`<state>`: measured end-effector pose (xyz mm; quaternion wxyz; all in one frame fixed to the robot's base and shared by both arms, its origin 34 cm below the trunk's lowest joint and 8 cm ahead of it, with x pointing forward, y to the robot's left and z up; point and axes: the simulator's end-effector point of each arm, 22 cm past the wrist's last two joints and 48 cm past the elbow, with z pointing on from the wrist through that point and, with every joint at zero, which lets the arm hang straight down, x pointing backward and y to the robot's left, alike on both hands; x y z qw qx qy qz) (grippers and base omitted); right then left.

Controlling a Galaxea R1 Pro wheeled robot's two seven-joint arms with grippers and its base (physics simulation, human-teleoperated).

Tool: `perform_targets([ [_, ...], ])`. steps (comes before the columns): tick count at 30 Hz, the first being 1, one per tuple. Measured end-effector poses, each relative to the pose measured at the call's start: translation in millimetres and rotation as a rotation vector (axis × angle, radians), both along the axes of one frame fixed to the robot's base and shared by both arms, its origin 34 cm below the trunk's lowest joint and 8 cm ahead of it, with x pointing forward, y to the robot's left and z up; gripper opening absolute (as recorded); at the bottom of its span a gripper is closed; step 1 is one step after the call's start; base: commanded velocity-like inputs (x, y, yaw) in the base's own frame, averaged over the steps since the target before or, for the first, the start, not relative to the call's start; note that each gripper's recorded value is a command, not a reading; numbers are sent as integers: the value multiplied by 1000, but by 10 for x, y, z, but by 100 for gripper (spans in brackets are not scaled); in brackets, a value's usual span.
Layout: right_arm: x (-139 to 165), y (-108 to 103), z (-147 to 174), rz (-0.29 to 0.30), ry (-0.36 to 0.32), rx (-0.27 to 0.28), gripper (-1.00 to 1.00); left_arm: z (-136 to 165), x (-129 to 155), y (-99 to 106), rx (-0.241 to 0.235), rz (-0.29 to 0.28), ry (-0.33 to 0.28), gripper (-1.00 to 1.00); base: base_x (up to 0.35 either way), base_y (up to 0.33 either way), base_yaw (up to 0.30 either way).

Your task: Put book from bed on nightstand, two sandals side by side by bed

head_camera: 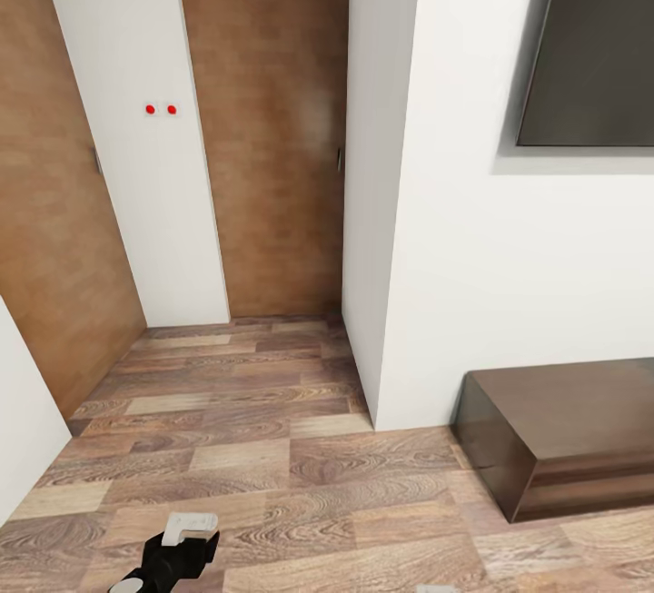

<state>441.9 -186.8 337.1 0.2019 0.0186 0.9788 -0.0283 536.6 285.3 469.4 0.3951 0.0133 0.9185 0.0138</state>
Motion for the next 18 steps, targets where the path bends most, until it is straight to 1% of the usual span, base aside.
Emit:
perform_targets([
  [12,4,19,-234,3,-25,7,100,-264,-55,-3,0,-1,2,100,0,0,0],
  [14,-114,-40,-300,1,-1,9,100,-355,-148,-71,-8,-12,26,100,0,0,0],
  [18,-191,-37,-340,4,18,9,100,-384,-164,-97,-7,-19,34,100,0,0,0],
])
